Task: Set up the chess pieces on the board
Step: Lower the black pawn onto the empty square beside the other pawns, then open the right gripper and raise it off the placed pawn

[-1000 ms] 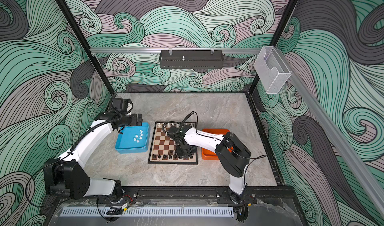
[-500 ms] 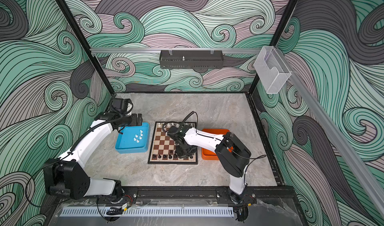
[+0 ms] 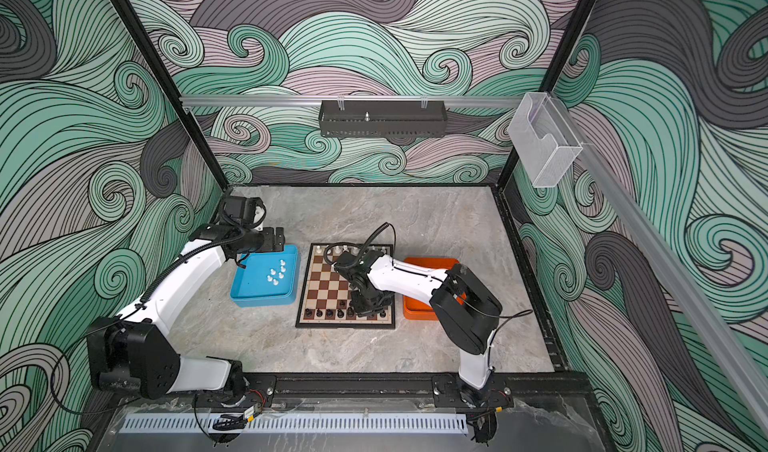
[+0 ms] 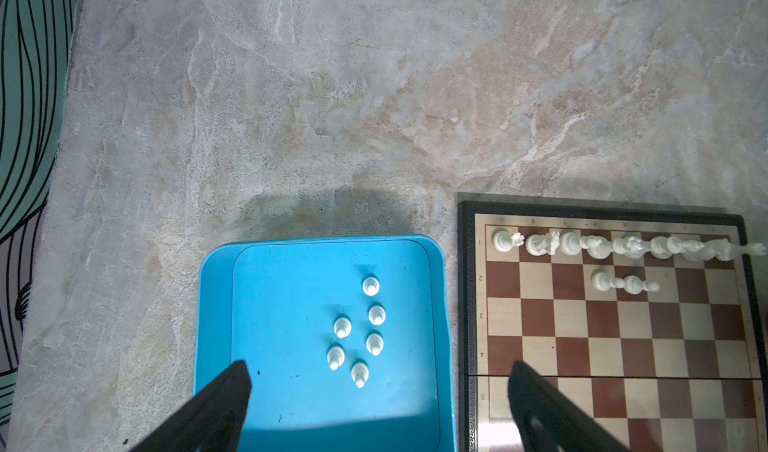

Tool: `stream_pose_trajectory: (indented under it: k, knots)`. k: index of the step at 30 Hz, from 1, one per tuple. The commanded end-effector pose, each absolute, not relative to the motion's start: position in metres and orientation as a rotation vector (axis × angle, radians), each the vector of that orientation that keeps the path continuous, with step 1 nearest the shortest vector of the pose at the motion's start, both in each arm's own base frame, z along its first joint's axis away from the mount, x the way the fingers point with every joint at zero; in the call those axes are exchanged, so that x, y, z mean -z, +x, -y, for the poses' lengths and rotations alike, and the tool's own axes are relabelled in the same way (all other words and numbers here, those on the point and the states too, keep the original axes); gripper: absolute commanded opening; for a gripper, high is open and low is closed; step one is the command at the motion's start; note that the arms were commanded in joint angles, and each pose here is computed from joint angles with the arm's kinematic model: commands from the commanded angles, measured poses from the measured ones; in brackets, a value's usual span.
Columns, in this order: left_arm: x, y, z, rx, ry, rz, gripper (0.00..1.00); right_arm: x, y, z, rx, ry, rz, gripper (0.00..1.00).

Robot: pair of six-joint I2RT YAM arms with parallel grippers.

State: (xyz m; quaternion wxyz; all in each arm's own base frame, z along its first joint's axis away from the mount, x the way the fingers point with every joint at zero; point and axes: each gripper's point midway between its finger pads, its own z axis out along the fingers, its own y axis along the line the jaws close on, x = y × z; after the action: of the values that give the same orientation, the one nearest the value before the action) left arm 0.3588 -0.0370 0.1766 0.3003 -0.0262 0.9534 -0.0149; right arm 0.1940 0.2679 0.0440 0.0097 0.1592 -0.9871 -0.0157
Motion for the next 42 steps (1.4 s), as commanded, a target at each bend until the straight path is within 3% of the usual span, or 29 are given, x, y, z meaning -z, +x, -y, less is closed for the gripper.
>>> stream_pose_trajectory:
  k: [1, 20, 27, 42]
  knots:
    - [-0.182, 0.361, 0.036, 0.041, -0.067, -2.526, 0.99, -0.040, 0.192, -0.262, 0.030, 0.469, 3.068, 0.12]
    - [-0.183, 0.361, 0.037, 0.049, -0.064, -2.524, 0.99, -0.040, 0.193, -0.258, -0.001, 0.456, 3.076, 0.12]
    - [-0.182, 0.361, 0.037, 0.047, -0.065, -2.524, 0.99, -0.043, 0.195, -0.260, 0.009, 0.458, 3.086, 0.21]
    - [-0.183, 0.360, 0.037, 0.045, -0.066, -2.522, 0.99, -0.074, 0.200, -0.265, 0.077, 0.462, 3.135, 0.25]
